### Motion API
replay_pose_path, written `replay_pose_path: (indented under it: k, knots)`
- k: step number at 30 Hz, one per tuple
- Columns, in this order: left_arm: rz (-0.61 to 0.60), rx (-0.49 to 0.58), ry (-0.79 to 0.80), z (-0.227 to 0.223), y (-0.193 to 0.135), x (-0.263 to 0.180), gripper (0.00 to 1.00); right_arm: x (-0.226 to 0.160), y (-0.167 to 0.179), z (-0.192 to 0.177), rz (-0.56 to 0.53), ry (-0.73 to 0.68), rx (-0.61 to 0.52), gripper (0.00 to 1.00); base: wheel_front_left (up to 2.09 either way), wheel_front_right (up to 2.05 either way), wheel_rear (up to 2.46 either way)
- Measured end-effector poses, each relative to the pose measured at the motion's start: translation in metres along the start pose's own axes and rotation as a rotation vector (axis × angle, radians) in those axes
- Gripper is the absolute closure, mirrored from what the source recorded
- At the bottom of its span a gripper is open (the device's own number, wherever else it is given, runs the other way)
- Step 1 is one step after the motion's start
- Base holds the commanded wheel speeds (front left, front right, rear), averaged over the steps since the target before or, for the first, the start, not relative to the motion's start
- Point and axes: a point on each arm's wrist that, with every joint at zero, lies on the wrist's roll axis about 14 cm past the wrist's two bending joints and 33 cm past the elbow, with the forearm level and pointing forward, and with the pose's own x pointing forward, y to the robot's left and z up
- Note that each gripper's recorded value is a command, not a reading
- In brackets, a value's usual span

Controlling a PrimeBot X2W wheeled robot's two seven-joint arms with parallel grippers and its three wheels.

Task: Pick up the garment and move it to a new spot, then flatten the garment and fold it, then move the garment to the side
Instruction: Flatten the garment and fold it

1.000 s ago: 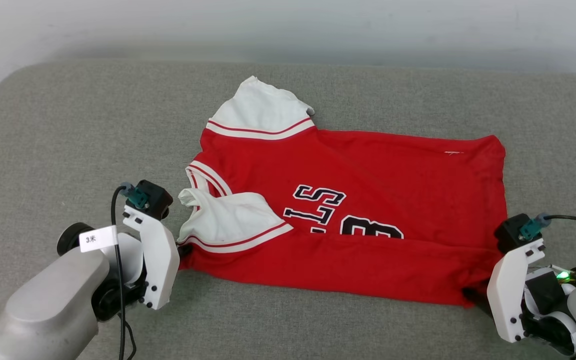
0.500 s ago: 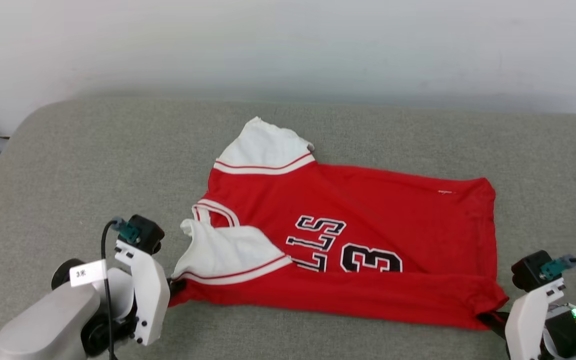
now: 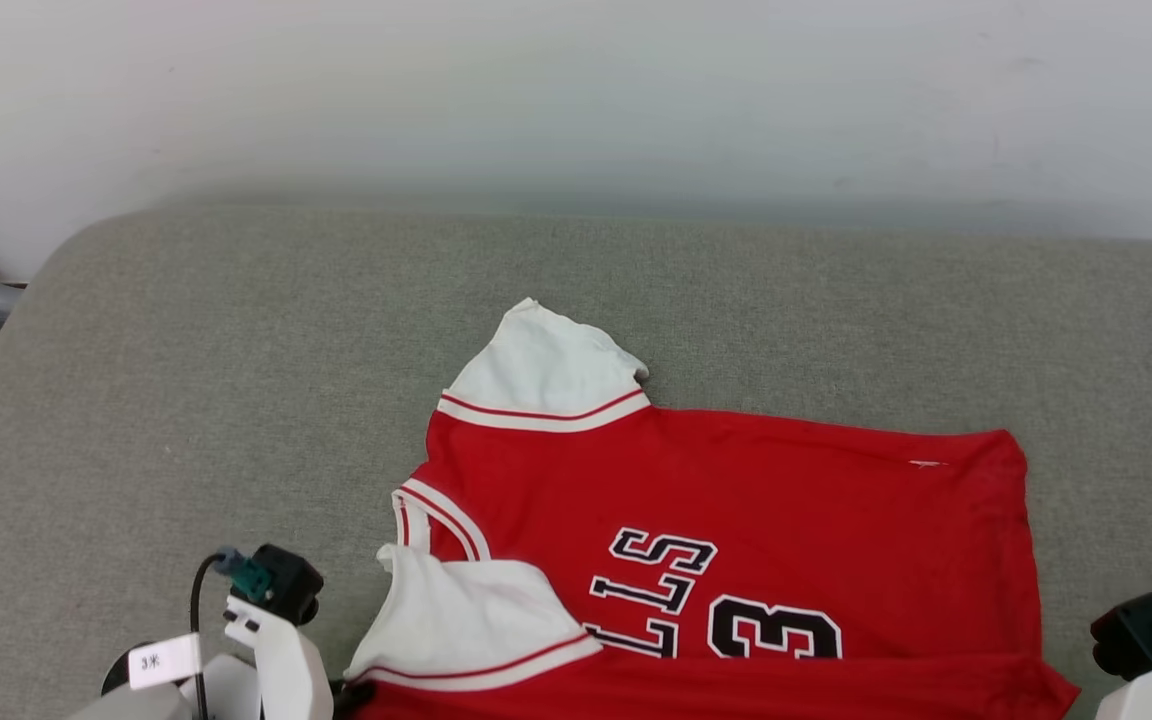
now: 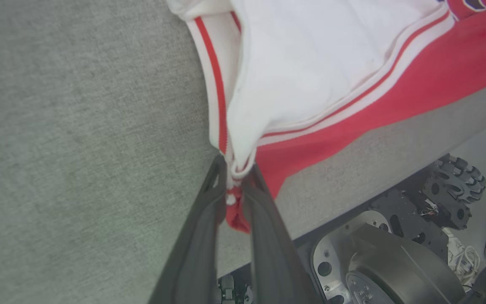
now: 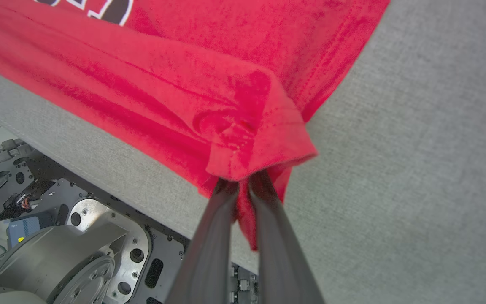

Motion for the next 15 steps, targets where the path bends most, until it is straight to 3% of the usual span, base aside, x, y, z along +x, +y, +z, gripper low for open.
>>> replay_pose_path:
  k: [11,12,13,15]
  knots:
    - [0.027,-0.077,0.052,-0.033,0.007,0.015,1.0,0.019,0.001,-0.031,-0.019,0.059,0.104,1.0,0.0,0.0,0.0]
    - [0.032,-0.077,0.037,-0.031,0.008,0.016,0.49,0.021,0.002,-0.029,-0.021,0.04,0.109,0.76,0.0,0.0,0.0]
    - [0.036,-0.08,0.014,-0.027,0.008,0.016,0.0,0.022,0.002,-0.025,-0.023,0.012,0.113,0.0,0.0,0.0,0.0]
    - [0.054,-0.074,-0.033,-0.02,0.011,0.013,0.0,0.021,0.003,-0.015,-0.027,-0.053,0.12,0.0,0.0,0.0,0.0]
